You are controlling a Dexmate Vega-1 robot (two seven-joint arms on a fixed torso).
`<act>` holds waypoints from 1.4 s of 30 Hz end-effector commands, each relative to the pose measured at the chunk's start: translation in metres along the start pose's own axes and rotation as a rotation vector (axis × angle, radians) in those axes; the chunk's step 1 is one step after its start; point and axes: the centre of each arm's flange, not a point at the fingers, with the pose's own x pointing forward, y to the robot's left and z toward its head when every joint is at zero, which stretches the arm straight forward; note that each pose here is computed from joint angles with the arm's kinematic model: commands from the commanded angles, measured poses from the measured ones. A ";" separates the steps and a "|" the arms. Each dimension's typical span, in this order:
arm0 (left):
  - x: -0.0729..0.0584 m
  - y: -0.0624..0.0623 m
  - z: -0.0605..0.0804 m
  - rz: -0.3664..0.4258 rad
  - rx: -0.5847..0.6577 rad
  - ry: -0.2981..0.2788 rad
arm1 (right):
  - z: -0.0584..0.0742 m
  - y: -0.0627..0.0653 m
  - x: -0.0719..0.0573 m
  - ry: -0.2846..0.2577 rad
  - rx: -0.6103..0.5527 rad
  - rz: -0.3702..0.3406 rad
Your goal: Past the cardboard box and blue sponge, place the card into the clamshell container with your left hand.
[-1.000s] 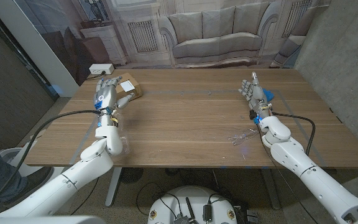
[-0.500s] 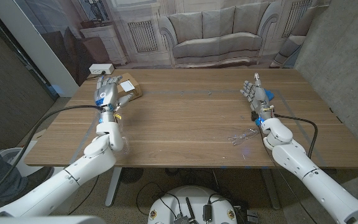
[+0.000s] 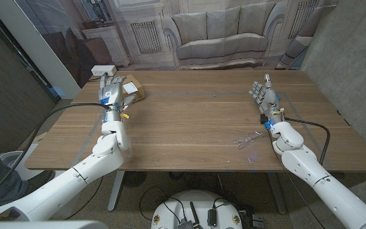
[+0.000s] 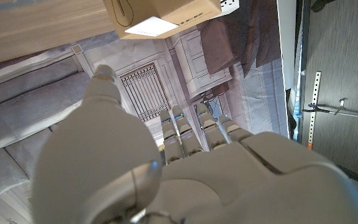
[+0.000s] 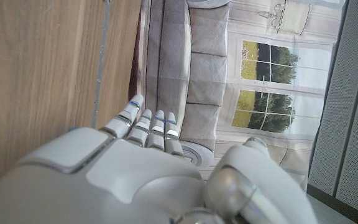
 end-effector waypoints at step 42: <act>0.015 -0.039 0.000 -0.015 0.209 0.070 | 0.024 -0.015 -0.024 -0.041 0.004 -0.086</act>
